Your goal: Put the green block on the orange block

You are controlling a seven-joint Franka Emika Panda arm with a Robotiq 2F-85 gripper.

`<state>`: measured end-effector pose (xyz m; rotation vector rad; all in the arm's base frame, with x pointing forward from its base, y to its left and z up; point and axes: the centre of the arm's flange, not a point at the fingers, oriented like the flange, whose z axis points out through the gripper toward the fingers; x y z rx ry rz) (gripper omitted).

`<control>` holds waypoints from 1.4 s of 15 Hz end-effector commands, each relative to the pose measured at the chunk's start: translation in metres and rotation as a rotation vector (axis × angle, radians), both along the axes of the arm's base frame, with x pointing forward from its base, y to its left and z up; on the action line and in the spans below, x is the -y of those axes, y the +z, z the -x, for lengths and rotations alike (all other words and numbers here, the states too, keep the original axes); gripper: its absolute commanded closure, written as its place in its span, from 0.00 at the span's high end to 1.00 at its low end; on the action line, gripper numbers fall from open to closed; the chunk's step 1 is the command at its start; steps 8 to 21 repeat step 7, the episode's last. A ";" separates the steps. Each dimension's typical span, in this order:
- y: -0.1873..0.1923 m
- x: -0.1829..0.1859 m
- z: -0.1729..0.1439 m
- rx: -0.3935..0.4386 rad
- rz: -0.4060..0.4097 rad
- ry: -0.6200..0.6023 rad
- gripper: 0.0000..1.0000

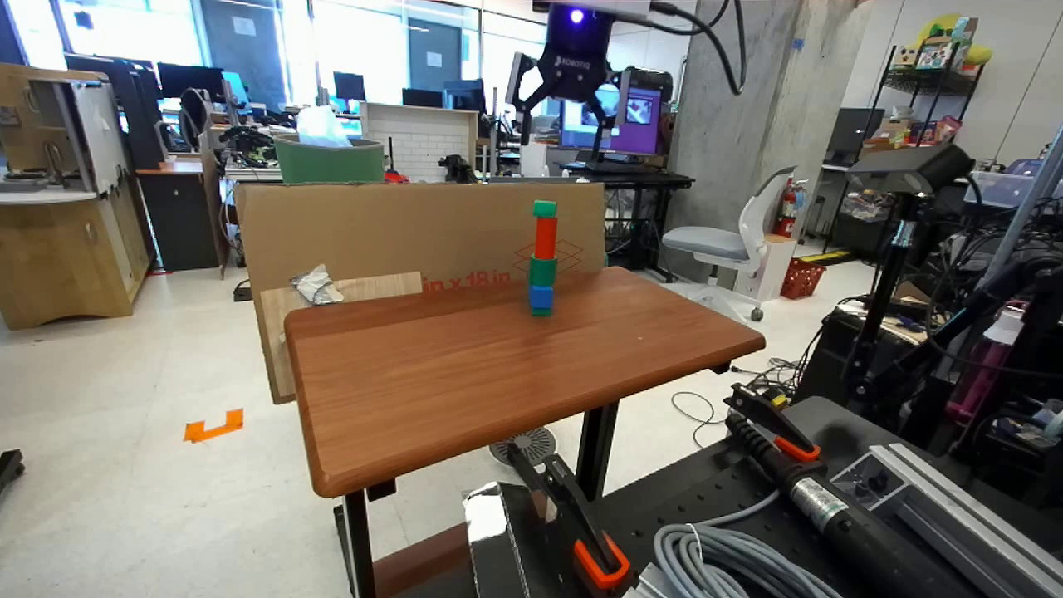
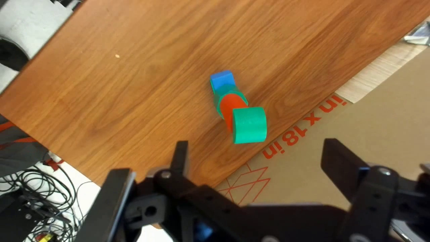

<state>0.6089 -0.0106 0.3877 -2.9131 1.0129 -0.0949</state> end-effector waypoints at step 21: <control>0.022 0.019 0.048 -0.085 0.026 0.054 1.00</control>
